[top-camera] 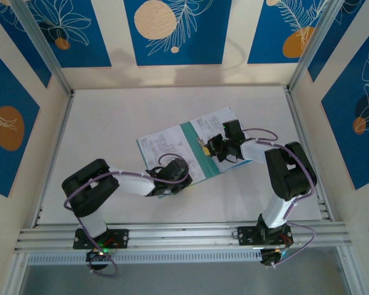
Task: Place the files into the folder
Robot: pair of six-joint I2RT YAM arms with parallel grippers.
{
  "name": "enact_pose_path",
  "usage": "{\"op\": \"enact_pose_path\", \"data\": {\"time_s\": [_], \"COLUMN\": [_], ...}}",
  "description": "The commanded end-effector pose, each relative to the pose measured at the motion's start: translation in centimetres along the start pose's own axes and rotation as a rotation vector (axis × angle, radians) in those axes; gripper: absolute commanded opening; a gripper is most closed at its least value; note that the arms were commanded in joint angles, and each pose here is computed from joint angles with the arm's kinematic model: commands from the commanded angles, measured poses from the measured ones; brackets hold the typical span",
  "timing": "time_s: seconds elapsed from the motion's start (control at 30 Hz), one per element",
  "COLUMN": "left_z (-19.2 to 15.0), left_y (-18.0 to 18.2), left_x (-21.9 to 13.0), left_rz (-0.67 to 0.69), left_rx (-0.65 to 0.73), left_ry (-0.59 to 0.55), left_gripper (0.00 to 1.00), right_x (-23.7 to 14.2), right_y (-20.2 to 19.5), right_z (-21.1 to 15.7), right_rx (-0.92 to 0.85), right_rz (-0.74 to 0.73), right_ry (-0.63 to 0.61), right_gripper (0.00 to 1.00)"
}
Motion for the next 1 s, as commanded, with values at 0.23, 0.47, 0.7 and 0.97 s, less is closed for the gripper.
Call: {"op": "enact_pose_path", "data": {"time_s": [0.23, 0.47, 0.7, 0.97], "left_z": [-0.3, -0.1, 0.6, 1.1], "left_y": [1.1, -0.5, -0.7, 1.2], "left_x": [-0.6, -1.5, -0.6, -0.3], "left_rz": [0.103, 0.081, 0.095, 0.151], "left_rx": [0.023, 0.051, 0.045, 0.014], "left_ry": [-0.007, -0.015, -0.01, -0.03], "left_gripper": [0.07, 0.08, 0.08, 0.08], "right_x": [1.8, 2.0, 2.0, 2.1], "right_y": [-7.9, -8.5, -8.8, -8.8], "right_z": [-1.0, -1.1, -1.0, -0.8], "right_rx": [0.151, 0.168, 0.168, 0.16], "right_rz": [-0.353, -0.39, -0.426, -0.493], "right_ry": [0.068, 0.065, 0.061, 0.058], "right_gripper": [0.0, 0.0, 0.0, 0.0]}}
Point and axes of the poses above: each hand's point on the last joint's axis, 136 mm out from that joint toward the fingers, its own x axis out along the fingers, its own y axis along the line the jaws close on, z = x × y, the point moved 10 cm from there along -x, back along the fingers, and after that the axes turned 11 degrees about -x, right-handed, at the moved point
